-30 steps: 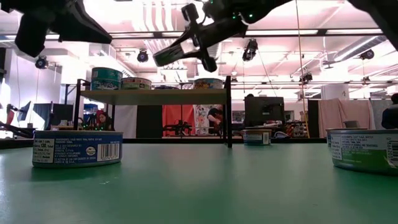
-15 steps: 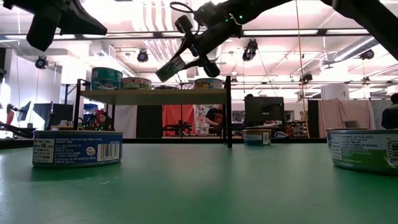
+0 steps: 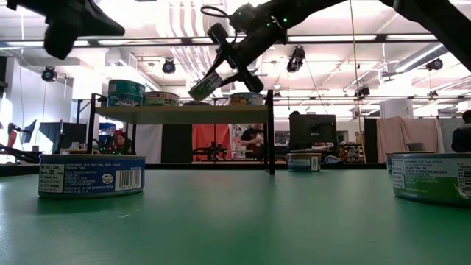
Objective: Stack canned seafood by type on shelf
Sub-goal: Put the center green tuna can on the shelf
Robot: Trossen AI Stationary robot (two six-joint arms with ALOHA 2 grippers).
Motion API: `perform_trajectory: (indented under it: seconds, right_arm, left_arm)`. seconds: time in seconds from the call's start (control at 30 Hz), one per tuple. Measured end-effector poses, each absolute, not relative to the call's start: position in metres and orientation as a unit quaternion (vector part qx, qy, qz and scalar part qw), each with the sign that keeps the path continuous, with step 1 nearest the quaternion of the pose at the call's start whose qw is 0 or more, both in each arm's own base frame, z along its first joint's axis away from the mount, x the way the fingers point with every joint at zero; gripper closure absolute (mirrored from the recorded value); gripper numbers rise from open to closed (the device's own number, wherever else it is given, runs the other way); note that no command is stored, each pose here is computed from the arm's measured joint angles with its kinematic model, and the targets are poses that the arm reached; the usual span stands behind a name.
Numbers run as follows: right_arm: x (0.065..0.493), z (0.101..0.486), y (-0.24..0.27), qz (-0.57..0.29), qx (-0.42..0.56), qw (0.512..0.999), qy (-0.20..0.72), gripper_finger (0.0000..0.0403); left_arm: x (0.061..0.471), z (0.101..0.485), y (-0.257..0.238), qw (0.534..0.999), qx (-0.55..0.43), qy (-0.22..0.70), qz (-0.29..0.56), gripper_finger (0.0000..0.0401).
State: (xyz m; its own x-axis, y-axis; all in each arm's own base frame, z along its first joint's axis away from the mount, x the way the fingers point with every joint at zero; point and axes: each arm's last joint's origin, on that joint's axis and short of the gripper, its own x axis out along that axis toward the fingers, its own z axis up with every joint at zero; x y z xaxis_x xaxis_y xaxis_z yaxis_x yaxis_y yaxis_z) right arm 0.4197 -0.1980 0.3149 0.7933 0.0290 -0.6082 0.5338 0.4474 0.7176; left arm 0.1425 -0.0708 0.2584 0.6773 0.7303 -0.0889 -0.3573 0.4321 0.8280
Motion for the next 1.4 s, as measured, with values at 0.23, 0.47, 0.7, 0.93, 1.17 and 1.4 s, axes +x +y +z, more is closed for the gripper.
perform_trajectory:
  seconds: [0.23,0.47,0.7,0.93,1.17,1.4]
  right_arm:
    - [0.42,0.314,-0.197,-0.16,0.501,0.803,0.282,0.0266]
    - [0.42,0.313,-0.199,-0.18,0.49,0.807,0.277,0.0266]
    - [0.421,0.314,-0.199,-0.177,0.488,0.811,0.268,0.0266]
    - [0.424,0.314,-0.193,-0.171,0.485,0.813,0.274,0.0266]
    - [0.428,0.313,-0.183,-0.164,0.48,0.814,0.282,0.0266]
    - [0.428,0.31,-0.184,-0.176,0.477,0.814,0.282,0.0266]
  left_arm:
    - [0.141,0.261,-0.069,0.781,0.44,0.222,0.384,0.0401]
    - [0.14,0.262,-0.068,0.779,0.439,0.22,0.391,0.0401]
    - [0.14,0.262,-0.068,0.78,0.437,0.219,0.391,0.0401]
    - [0.14,0.262,-0.069,0.782,0.434,0.217,0.392,0.0401]
    - [0.14,0.262,-0.069,0.785,0.429,0.214,0.393,0.0401]
    - [0.14,0.262,-0.069,0.785,0.427,0.214,0.394,0.0401]
